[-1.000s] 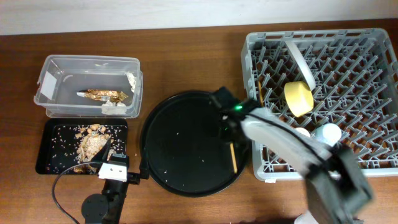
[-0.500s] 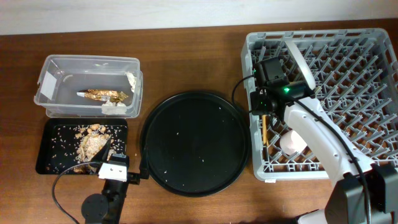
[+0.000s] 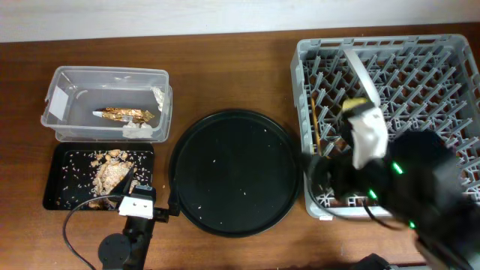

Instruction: Sort waste into correct bins and load items into the dishwasher rack

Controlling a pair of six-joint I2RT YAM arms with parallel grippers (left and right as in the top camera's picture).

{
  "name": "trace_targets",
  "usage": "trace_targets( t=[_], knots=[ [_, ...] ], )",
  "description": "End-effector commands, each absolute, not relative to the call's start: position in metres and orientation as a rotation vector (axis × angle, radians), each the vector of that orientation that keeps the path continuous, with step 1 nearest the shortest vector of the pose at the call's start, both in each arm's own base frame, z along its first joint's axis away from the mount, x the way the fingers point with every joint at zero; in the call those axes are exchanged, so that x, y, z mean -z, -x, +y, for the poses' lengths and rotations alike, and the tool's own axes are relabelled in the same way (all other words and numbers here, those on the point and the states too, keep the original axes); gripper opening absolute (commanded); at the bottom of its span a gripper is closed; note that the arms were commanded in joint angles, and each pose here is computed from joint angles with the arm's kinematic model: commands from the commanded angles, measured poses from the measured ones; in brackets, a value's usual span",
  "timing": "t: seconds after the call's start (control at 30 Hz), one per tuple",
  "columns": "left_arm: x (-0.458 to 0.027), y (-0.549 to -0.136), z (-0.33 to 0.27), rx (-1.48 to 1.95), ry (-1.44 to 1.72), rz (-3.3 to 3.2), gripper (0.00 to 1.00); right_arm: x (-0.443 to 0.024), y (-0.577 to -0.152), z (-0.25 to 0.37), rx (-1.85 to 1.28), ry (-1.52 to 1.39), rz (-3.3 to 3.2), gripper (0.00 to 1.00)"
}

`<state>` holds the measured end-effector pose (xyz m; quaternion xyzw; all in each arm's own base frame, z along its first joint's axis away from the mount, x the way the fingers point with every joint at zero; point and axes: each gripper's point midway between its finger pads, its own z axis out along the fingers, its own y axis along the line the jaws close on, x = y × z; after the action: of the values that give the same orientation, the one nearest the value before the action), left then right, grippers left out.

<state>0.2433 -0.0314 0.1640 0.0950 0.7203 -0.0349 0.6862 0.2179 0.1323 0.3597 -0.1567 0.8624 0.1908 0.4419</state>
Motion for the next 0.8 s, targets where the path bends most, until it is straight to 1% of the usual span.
trace_targets(
  t=[0.0, 0.13, 0.23, 0.33, 0.47, 0.6, 0.77],
  knots=[
    [-0.162, -0.243, -0.032, 0.068, -0.228, 1.613, 0.99, -0.376, -0.194, 0.125, -0.489, 0.421, 2.063, 0.99],
    [-0.162, -0.243, -0.032, 0.068, -0.228, 1.613, 0.99, -0.378, -0.184, 0.075, -0.247, 0.311, 2.033, 0.99],
    [-0.162, -0.243, -0.032, 0.068, -0.228, 1.613, 0.99, -0.381, -0.178, 0.052, -0.153, 0.261, 1.984, 0.99],
    [-0.162, -0.243, -0.032, 0.068, -0.228, 1.613, 0.99, -0.367, -0.178, 0.025, -0.086, 0.105, 1.926, 0.99],
    [-0.162, -0.243, -0.032, 0.069, -0.228, 1.613, 0.99, -0.318, -0.184, 0.007, -0.043, -0.017, 1.857, 0.99],
    [-0.162, -0.243, -0.032, 0.069, -0.228, 1.613, 0.99, -0.252, -0.196, 0.008, -0.072, -0.035, 1.817, 0.99],
    [-0.162, -0.243, -0.032, 0.069, -0.228, 1.613, 0.99, -0.192, -0.216, 0.006, -0.083, -0.05, 1.766, 0.99]
  ],
)
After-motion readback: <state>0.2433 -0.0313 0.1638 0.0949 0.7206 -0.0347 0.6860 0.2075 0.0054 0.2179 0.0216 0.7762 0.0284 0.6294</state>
